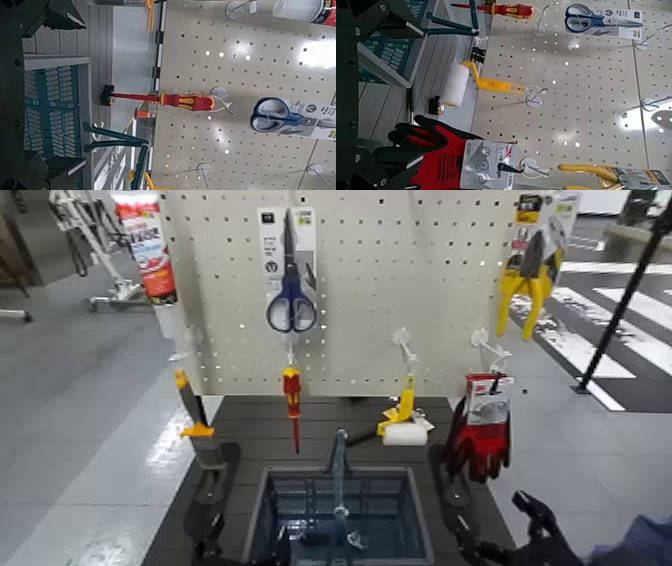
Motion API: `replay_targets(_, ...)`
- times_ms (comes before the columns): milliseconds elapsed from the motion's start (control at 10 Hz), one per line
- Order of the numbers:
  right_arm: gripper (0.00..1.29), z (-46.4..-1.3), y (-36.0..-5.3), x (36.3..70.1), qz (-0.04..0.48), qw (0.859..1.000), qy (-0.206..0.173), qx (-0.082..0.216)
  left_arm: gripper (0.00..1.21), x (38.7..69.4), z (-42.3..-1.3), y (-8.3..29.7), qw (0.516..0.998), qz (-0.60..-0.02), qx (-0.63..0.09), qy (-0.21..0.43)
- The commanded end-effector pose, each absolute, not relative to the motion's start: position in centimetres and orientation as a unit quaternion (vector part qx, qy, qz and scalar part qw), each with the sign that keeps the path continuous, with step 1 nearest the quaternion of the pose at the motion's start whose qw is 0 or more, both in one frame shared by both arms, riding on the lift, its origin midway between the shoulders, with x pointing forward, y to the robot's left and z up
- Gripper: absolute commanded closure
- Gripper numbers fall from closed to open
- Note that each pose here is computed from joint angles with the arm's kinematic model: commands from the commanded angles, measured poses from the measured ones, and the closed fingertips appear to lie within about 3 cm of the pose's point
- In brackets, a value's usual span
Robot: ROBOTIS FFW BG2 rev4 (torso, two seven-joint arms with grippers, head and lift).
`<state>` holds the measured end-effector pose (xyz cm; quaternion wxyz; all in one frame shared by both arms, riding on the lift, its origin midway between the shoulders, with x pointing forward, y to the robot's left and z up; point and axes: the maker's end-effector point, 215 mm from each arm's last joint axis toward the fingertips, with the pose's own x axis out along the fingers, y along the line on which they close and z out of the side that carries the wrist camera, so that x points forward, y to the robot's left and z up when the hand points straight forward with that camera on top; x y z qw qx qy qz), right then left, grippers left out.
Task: Put the red colored gloves into the crate.
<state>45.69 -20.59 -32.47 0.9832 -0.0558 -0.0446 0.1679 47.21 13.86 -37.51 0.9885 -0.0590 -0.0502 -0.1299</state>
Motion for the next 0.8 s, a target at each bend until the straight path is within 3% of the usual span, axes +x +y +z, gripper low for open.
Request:
replay_targets(100,0.21,-30.0,-26.5,48.5,0.119,0.989,-0.045,-0.070,0.11,47.2,-37.7,13.7,0.989,-0.129,-0.061,-0.047)
replay_targets(200,0.21,-28.7,-28.2,50.1,0.143,0.985,-0.044,-0.081,0.11,47.2,-37.7,13.5,0.988,-0.133,-0.062,-0.046)
replay_targets(400,0.16,-26.7,-30.3,53.4,0.159,0.984,-0.043,-0.070,0.11,47.3,-37.7,13.4,0.988,-0.135,-0.062,-0.045)
replay_targets(800,0.14,-25.1,-31.5,58.1,0.208,0.975,-0.041,-0.059,0.11,47.3,-37.8,13.2,0.987,-0.142,-0.062,-0.044)
